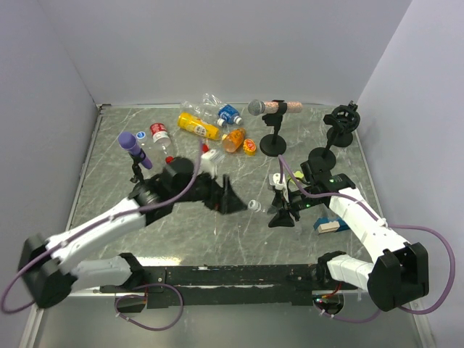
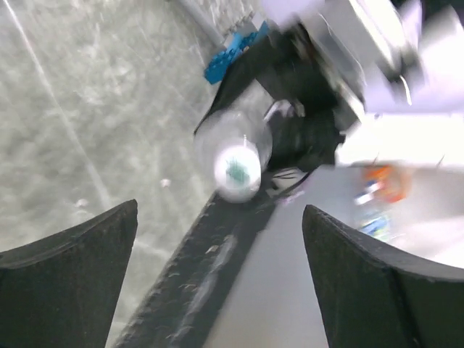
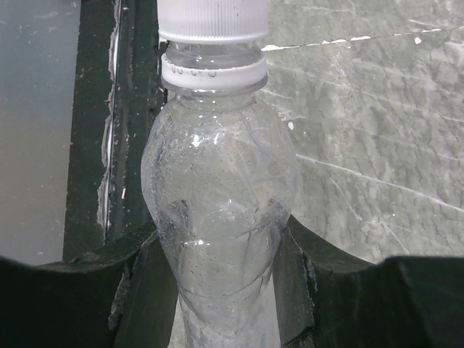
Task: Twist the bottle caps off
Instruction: Unscrew the bottle cap from the plastic bottle.
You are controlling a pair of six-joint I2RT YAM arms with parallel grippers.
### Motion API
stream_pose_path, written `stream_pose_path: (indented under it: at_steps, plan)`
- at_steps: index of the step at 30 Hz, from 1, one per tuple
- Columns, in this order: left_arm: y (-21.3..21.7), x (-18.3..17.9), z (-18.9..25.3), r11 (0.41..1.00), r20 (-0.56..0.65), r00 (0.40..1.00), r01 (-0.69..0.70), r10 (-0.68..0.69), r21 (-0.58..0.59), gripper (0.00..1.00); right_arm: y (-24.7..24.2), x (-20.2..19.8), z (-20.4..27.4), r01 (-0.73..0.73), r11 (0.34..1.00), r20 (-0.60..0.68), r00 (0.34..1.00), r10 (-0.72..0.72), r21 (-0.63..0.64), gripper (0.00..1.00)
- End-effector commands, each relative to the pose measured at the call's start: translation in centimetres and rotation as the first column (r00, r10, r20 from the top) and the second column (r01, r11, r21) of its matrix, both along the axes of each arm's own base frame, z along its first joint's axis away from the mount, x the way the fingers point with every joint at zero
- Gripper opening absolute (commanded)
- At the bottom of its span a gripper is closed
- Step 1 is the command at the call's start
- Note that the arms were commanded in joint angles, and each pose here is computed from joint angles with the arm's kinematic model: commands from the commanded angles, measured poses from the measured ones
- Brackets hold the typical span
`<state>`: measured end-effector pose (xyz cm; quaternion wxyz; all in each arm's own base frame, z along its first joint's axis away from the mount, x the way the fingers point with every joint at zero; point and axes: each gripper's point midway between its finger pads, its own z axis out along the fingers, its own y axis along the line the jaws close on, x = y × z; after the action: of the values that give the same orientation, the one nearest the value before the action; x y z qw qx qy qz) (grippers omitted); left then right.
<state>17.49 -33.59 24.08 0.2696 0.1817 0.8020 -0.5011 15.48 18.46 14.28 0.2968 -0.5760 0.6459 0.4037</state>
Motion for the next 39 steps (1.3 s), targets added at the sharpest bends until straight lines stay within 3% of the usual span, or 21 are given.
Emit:
stream_pose_path:
  at_steps: [1,7,9,14,17,25,34,39]
  plan:
    - [2.8,-0.8,4.1,0.994,0.486,0.874,0.078,-0.028,-0.083,0.97,0.5,-0.1,0.7,-0.037,0.999,0.042,0.999,0.035,0.04,0.17]
    - [4.3,-2.7,3.2,0.976,0.761,0.644,0.205,-0.081,-0.069,0.97,0.5,-0.2,0.5,-0.04,0.998,0.035,0.999,0.039,0.038,0.17]
    - [3.9,-3.0,2.8,0.962,0.834,0.532,0.273,-0.145,-0.007,0.97,0.5,-0.2,0.5,-0.04,0.998,0.045,0.998,0.038,0.038,0.17]
    - [2.3,-2.0,1.8,0.924,0.862,0.406,0.345,-0.304,0.164,0.97,0.5,-0.3,0.4,-0.047,0.998,0.046,0.998,0.045,0.039,0.17]
    - [0.7,-1.5,2.2,0.894,0.854,0.378,0.402,-0.359,0.198,0.99,0.4,-0.3,0.4,-0.047,0.998,0.046,0.998,0.045,0.039,0.17]
    - [-2.8,-1.3,2.0,0.832,0.829,0.379,0.526,-0.412,0.173,0.88,0.4,-0.2,0.4,-0.044,0.998,0.052,0.998,0.042,0.036,0.17]
    - [-4.5,-1.5,0.8,0.809,0.795,0.382,0.546,-0.471,0.217,0.76,0.5,-0.3,0.6,-0.048,0.998,0.053,0.998,0.046,0.041,0.17]
    - [-4.8,-1.3,0.3,0.81,0.777,0.401,0.541,-0.485,0.227,0.54,0.5,-0.2,0.5,-0.046,0.998,0.053,0.998,0.044,0.038,0.17]
